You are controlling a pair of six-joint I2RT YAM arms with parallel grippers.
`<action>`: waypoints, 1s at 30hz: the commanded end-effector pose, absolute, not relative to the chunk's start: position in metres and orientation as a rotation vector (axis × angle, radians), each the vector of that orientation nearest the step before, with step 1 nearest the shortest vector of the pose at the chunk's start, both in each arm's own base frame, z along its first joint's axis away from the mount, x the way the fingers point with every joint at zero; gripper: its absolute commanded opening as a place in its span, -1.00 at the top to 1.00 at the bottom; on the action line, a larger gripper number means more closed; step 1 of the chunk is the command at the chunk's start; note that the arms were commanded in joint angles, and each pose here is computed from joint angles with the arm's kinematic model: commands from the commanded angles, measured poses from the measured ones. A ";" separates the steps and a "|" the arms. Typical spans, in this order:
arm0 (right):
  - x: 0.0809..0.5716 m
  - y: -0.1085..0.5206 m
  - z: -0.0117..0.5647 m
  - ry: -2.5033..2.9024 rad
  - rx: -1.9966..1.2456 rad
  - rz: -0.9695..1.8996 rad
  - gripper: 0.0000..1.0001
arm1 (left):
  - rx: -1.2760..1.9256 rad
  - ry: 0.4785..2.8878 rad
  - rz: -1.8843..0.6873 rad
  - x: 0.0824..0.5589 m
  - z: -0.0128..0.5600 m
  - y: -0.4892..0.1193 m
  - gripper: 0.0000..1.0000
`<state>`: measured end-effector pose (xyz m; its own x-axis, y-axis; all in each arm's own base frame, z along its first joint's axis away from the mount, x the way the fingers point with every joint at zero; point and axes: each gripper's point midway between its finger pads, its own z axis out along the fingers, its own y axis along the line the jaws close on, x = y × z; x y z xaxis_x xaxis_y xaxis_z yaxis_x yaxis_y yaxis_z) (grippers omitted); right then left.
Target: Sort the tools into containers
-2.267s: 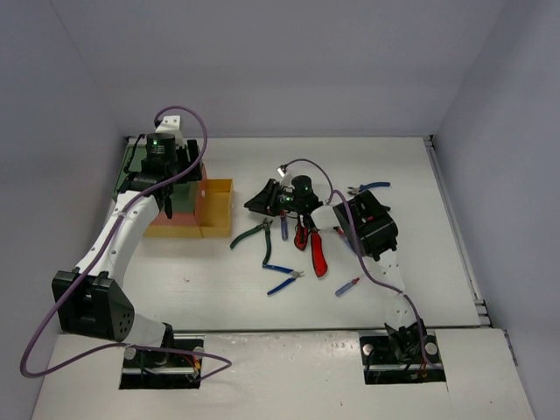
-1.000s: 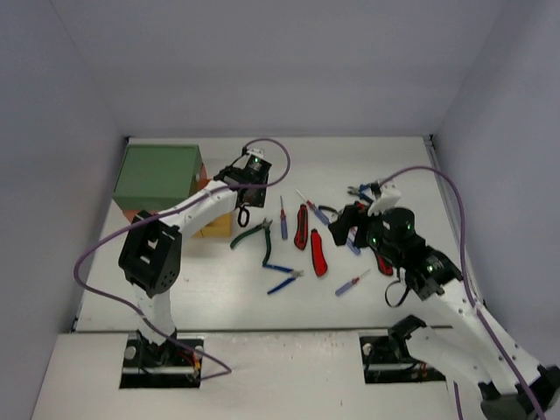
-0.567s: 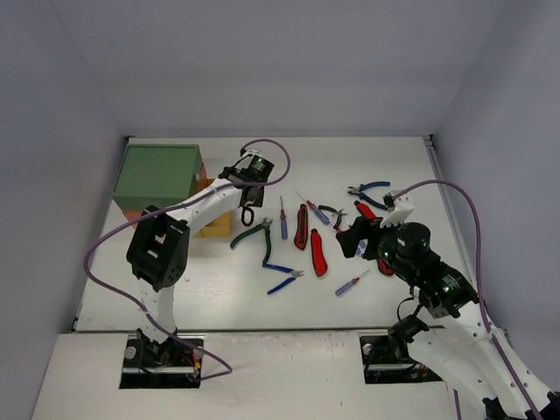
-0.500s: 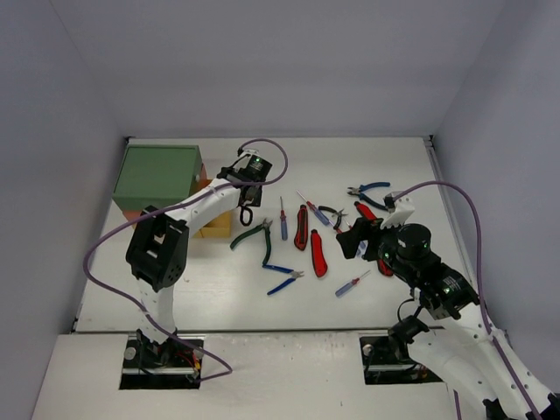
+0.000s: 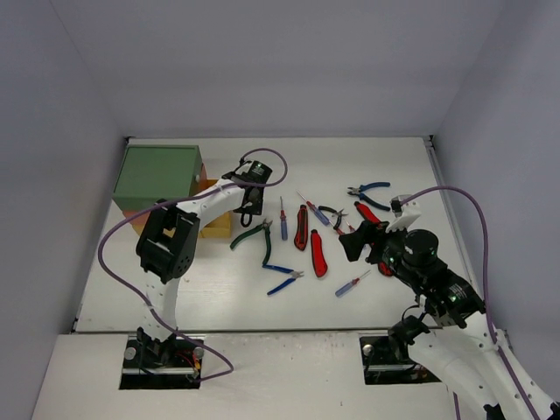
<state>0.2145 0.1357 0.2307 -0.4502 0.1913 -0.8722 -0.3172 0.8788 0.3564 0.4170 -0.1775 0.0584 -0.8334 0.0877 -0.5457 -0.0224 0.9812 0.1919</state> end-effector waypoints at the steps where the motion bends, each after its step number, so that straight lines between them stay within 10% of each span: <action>1: 0.216 0.139 0.243 1.901 -0.077 0.617 -0.64 | -0.006 2.491 0.103 0.428 0.093 -0.199 -0.25; 30: 0.215 0.136 0.243 1.890 -0.068 0.610 -0.65 | 0.003 2.473 -0.119 0.431 0.110 -0.265 -0.22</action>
<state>0.2095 0.1333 0.2297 -0.4451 0.2072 -0.8712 -0.3152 0.8744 0.3689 0.4161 -0.2349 0.0713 -0.8413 0.0341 -0.5394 0.0277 0.9994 0.0200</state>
